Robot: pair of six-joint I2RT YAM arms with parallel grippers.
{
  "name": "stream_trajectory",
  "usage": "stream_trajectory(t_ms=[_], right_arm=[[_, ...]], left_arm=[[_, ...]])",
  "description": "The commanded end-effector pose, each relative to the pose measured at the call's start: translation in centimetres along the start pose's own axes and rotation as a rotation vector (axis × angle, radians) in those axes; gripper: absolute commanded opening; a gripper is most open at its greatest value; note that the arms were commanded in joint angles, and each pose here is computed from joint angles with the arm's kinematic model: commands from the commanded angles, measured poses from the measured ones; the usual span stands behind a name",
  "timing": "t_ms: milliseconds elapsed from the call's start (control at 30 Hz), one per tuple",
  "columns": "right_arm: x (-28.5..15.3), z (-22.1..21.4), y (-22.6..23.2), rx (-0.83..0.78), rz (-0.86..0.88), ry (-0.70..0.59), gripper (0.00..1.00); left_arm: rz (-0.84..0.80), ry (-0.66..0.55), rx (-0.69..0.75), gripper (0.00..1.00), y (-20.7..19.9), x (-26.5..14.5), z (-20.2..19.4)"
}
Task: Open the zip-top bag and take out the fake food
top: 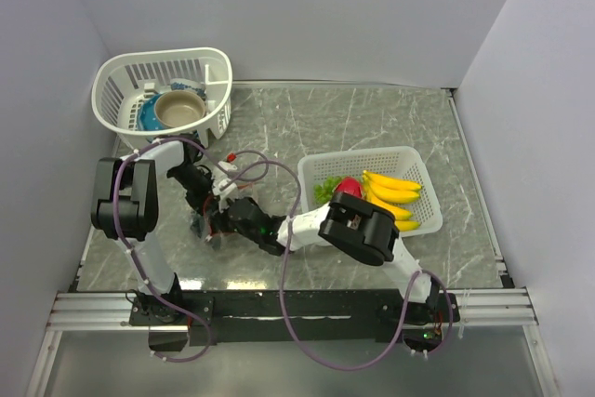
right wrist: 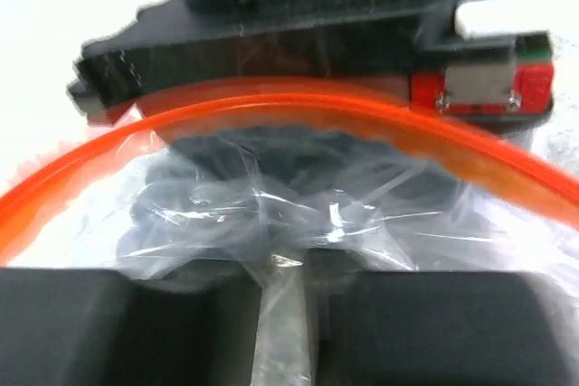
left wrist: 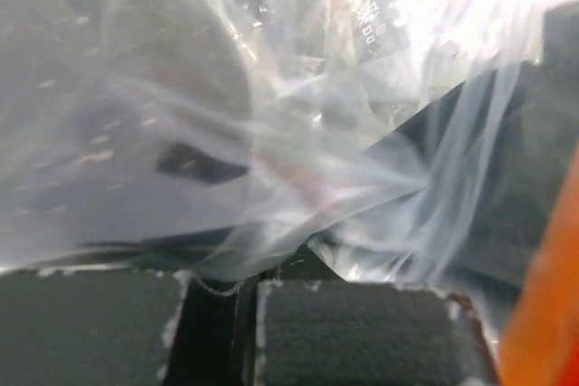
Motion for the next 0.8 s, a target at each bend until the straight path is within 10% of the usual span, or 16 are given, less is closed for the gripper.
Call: stream_trajectory(t_ms=[0,467,767], right_arm=[[-3.2,0.9,-1.1,0.039,-0.024,0.009,0.12],[-10.4,-0.8,-0.4,0.094,-0.038,0.043,0.06],[-9.3,-1.0,0.8,0.091,-0.042,0.046,0.28]], left_arm=[[0.064,0.028,0.018,0.01,1.6,1.2,-0.7],[0.285,-0.120,-0.085,0.01,1.1,-9.4,1.2],[0.191,-0.259,-0.036,0.01,-4.3,-14.3,4.0]])
Point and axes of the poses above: each gripper's point midway between its finger pads, its own x axis out along the fingers, its own y axis along the line the jaws close on, z = x × y, the point moved 5 cm from there along -x, back along the fingers, and after that the axes turned 12 degrees about x, right-handed, at the moved point
